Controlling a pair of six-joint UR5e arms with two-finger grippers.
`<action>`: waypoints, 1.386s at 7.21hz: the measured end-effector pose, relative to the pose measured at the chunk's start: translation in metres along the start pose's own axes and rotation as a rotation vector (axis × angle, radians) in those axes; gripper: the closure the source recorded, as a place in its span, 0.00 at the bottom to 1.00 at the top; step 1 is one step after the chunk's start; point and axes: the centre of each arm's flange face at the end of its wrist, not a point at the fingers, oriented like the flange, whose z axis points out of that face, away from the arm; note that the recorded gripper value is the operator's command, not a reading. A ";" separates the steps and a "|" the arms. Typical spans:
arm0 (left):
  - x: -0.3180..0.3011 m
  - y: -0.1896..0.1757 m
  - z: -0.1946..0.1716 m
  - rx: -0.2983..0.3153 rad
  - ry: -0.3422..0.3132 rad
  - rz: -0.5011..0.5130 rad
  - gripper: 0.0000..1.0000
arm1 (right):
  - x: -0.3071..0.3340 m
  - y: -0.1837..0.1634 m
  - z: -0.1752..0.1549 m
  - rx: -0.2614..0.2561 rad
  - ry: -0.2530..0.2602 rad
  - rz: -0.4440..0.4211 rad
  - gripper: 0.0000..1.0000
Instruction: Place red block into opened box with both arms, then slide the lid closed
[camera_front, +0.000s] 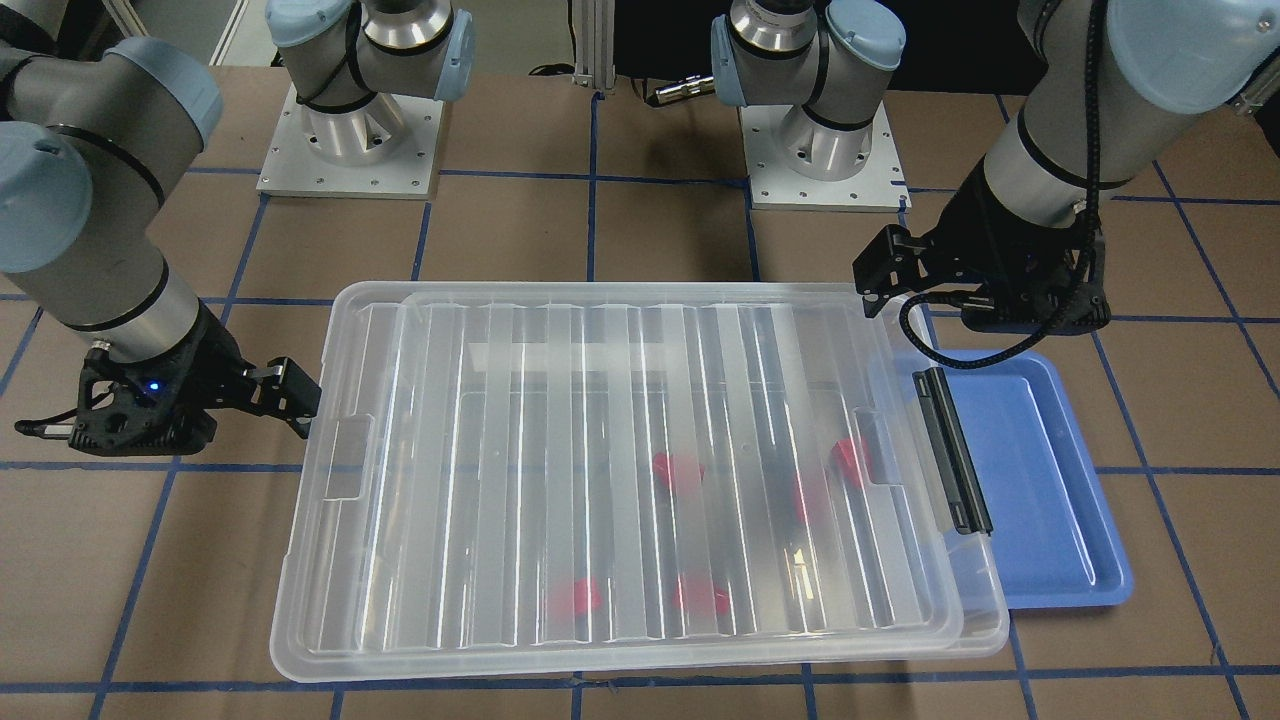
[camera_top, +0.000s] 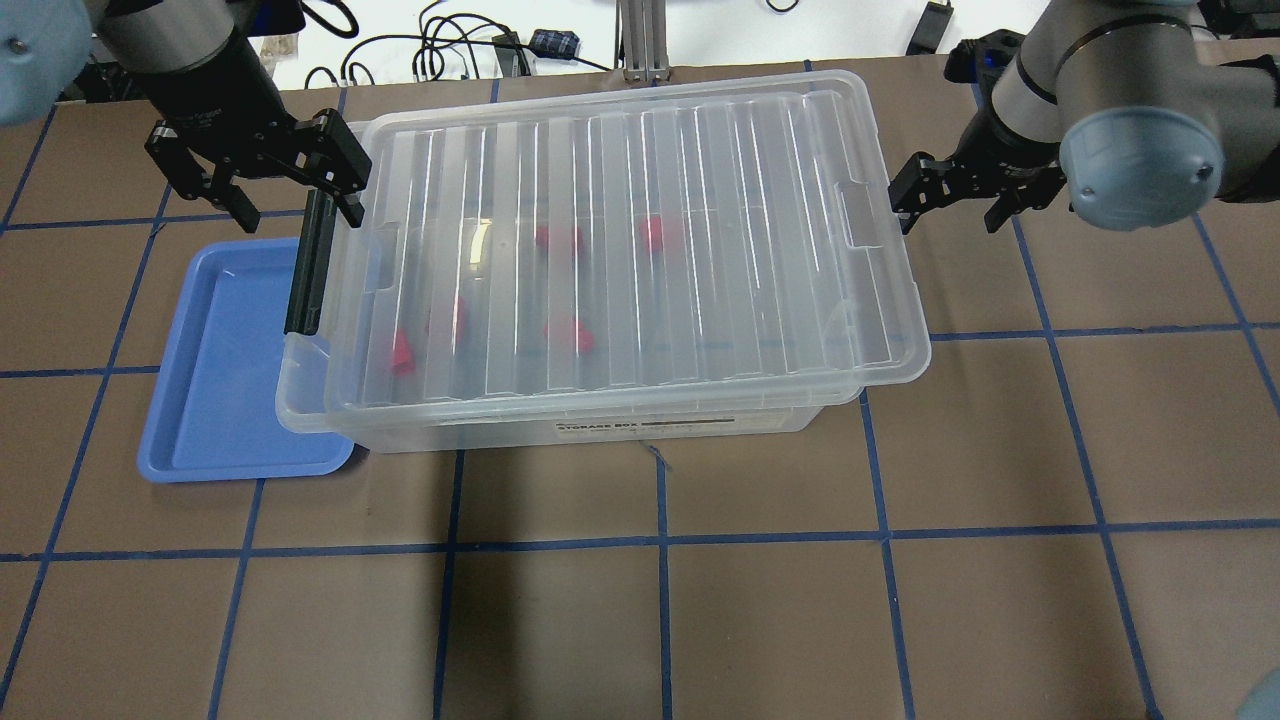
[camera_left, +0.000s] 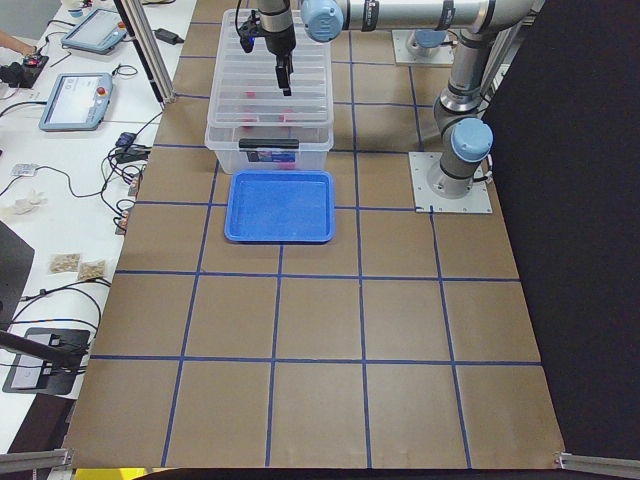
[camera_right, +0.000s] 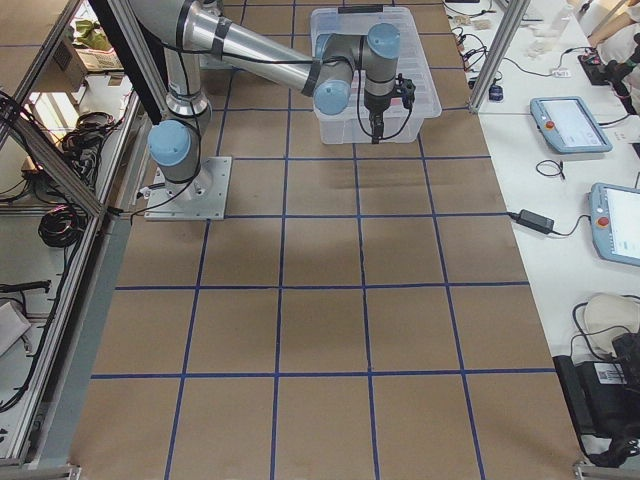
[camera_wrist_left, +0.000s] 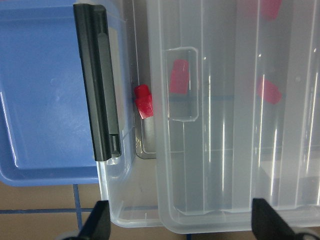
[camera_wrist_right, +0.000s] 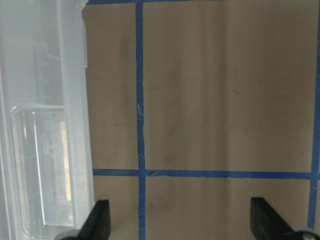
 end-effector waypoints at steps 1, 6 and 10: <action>0.000 -0.001 0.001 -0.001 0.001 0.000 0.00 | -0.007 0.000 0.000 0.003 0.001 0.002 0.00; -0.001 -0.005 0.006 -0.010 -0.007 0.003 0.00 | -0.010 -0.008 -0.050 0.067 0.043 -0.004 0.00; -0.001 -0.003 0.002 0.002 -0.007 0.003 0.00 | -0.023 0.029 -0.172 0.028 0.055 0.007 0.00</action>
